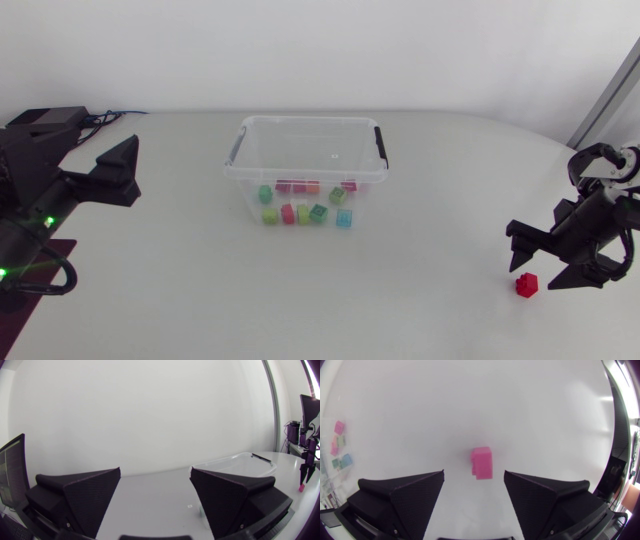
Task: Pick up the duplo bricks and place them in the container
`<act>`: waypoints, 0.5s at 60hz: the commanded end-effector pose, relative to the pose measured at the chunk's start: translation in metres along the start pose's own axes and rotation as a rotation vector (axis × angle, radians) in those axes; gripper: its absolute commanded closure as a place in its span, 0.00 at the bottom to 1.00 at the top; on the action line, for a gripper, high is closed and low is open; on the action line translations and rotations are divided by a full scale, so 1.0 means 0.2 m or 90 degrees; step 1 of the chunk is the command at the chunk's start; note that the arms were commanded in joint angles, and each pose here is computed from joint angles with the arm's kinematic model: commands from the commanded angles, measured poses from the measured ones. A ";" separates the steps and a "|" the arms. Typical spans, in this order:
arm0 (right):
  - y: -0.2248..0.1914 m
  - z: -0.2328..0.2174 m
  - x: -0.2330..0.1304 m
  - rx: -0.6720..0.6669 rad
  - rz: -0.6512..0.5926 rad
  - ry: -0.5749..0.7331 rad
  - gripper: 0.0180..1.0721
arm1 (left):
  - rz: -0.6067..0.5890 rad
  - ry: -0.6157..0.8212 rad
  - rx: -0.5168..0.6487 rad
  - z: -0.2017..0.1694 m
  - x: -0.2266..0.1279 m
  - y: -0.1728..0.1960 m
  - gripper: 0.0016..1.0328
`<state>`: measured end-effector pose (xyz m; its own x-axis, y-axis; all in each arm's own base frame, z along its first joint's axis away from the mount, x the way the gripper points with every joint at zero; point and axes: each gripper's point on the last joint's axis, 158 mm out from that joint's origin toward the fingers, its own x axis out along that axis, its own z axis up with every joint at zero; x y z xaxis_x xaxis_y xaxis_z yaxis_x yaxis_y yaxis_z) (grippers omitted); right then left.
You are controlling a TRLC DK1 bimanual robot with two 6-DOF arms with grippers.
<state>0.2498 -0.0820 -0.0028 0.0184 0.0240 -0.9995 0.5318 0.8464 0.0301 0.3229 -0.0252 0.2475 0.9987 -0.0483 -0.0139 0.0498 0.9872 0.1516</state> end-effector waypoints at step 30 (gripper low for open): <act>-0.05 -0.04 0.17 -0.008 -0.066 -0.029 0.58 | 0.027 0.028 -0.015 -0.25 -0.09 0.04 0.05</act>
<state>0.2457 -0.0868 -0.0322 0.0159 -0.0708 -0.9974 0.5261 0.8488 -0.0519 0.3085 -0.0147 0.2056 0.9984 -0.0199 -0.0530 0.0278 0.9879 0.1523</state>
